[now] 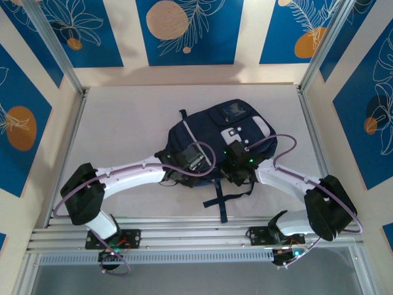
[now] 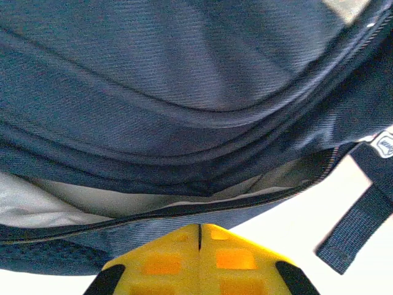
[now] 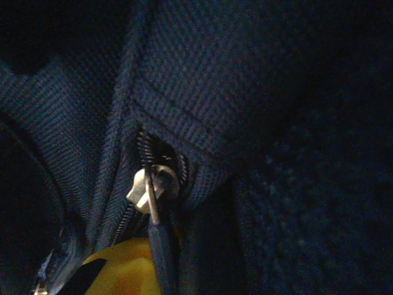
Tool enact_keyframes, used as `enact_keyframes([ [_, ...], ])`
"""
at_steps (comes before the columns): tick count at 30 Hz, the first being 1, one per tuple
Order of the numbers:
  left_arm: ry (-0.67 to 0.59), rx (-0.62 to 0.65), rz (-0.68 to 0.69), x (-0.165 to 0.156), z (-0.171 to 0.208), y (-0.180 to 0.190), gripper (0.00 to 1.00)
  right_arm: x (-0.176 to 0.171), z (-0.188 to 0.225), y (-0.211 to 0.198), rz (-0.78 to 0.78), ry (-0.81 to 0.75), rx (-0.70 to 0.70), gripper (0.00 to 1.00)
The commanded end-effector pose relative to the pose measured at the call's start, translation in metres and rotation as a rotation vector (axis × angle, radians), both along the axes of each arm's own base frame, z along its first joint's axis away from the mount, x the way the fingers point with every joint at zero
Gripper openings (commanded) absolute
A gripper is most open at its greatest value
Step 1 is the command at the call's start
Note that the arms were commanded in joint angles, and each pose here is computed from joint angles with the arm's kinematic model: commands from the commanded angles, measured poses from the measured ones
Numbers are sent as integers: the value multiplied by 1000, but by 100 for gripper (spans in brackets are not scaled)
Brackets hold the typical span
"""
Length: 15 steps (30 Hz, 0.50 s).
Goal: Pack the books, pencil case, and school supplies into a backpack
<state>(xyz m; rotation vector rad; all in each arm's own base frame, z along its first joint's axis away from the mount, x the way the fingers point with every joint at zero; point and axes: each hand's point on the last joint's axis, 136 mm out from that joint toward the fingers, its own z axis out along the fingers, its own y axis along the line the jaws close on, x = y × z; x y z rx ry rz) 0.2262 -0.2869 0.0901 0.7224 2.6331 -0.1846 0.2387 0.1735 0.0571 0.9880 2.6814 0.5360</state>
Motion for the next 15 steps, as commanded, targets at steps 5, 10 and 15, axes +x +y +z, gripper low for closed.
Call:
enact_keyframes([
  [5, -35, 50, 36, 11, 6, 34, 0, 3, -1, -32, -59, -3, -56, 0],
  [10, -39, -9, 76, 19, 14, 48, 0, 8, 8, -31, -22, -15, -25, 0],
  [15, -32, -55, 82, 19, 20, 56, 0, 11, 17, -23, 15, -29, 10, 0],
])
